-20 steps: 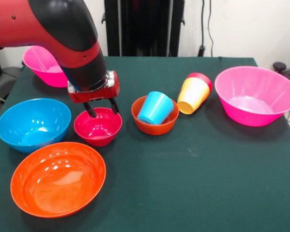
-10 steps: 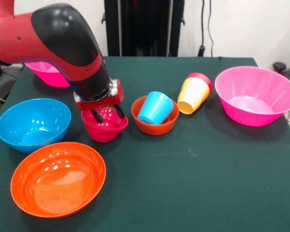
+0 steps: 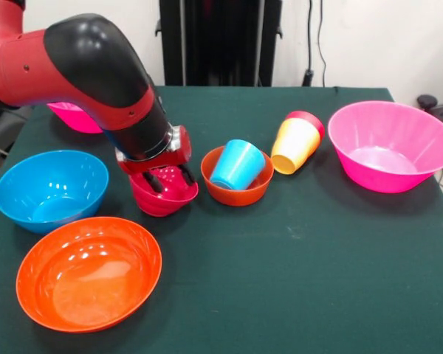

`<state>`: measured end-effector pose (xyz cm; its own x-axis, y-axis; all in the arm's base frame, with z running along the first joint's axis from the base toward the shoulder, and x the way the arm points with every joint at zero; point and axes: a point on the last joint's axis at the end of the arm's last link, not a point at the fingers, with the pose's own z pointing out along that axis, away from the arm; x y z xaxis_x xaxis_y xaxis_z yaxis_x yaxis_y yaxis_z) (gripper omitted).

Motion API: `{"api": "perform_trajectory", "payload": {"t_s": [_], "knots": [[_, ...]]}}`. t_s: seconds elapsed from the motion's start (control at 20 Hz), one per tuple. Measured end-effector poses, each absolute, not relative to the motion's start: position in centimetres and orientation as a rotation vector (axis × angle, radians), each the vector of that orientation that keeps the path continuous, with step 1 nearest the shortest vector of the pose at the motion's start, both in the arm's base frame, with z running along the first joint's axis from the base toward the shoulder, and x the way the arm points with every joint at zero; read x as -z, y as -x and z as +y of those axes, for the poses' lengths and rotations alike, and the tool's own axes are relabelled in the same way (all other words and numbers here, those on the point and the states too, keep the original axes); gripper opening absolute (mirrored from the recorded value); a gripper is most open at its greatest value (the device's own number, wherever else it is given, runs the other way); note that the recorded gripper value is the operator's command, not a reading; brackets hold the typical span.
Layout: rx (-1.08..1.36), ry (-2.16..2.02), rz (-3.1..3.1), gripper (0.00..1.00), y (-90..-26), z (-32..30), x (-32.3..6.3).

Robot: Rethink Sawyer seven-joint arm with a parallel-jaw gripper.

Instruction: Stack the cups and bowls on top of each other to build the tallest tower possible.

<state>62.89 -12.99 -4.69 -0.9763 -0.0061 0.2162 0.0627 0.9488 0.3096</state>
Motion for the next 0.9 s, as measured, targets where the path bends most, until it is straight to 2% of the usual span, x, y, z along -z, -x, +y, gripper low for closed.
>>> {"api": "perform_trajectory", "payload": {"t_s": [0.45,0.9], "knots": [[0.488,0.05,-2.891,1.0,-63.0,-13.1,4.6],[0.675,0.104,-2.885,1.0,-63.4,-12.6,2.4]]}}
